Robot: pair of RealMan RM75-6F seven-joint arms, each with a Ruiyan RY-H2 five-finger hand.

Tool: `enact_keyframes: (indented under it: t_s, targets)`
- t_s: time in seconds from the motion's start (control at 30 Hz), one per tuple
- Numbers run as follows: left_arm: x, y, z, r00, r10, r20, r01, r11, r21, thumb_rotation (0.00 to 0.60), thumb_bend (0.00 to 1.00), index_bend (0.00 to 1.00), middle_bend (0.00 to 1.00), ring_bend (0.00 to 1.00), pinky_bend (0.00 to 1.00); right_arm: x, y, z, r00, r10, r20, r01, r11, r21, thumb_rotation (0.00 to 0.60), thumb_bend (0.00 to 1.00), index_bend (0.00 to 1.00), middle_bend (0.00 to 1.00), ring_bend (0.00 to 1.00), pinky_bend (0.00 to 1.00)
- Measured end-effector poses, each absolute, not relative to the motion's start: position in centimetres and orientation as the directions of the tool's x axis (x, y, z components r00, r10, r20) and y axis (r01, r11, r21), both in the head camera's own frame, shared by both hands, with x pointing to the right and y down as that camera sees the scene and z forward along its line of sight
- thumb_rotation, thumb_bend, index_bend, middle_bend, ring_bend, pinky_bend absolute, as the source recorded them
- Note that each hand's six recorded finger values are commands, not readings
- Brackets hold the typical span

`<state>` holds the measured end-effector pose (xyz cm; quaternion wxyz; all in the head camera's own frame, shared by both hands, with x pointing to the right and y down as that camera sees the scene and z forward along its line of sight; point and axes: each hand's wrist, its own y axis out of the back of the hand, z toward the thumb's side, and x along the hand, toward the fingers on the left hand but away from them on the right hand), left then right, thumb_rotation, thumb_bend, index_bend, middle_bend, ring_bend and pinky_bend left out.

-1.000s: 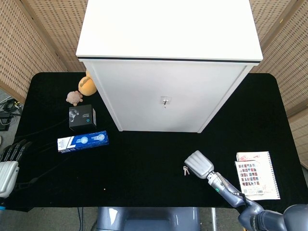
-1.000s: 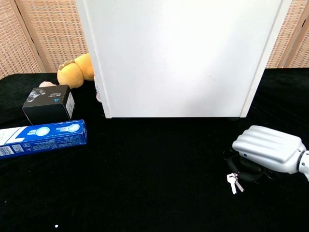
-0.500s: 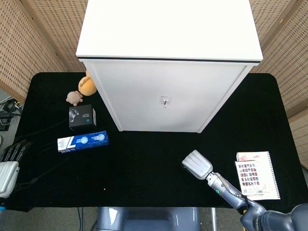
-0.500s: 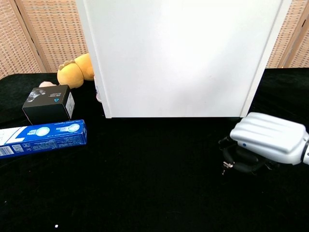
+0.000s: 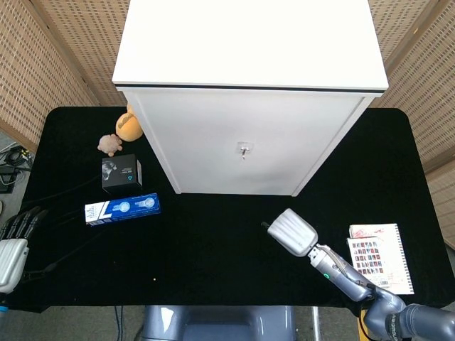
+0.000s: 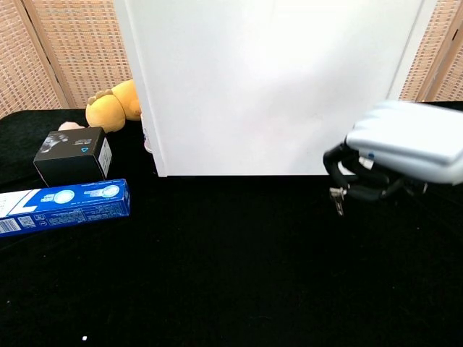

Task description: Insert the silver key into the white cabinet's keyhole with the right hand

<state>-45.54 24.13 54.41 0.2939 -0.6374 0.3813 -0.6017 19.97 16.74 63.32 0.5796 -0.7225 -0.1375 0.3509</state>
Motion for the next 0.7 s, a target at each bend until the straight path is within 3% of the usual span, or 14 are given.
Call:
enact_keyframes:
  t_s: [0.4,0.7]
  targets:
    - [-45.4,24.2,54.7,-0.01,-0.835,0.55,-0.127,-0.544,-0.829,0.6,0.0,0.0,0.0,0.0,0.0,16.5,10.9,55.2,0.756,0.627,-0.189,-0.201,-0.053,-0.978,0.6,0.59,0.65,0.89,0.89,1.0]
    - [-45.4,24.3,54.7,-0.01,-0.835,0.55,-0.128,-0.544,-0.829,0.6,0.0,0.0,0.0,0.0,0.0,14.8,7.6,51.7,0.739,0.665,-0.11,-0.169,0.024,-0.985,0.6,0.59,0.66,0.89,0.89,1.0]
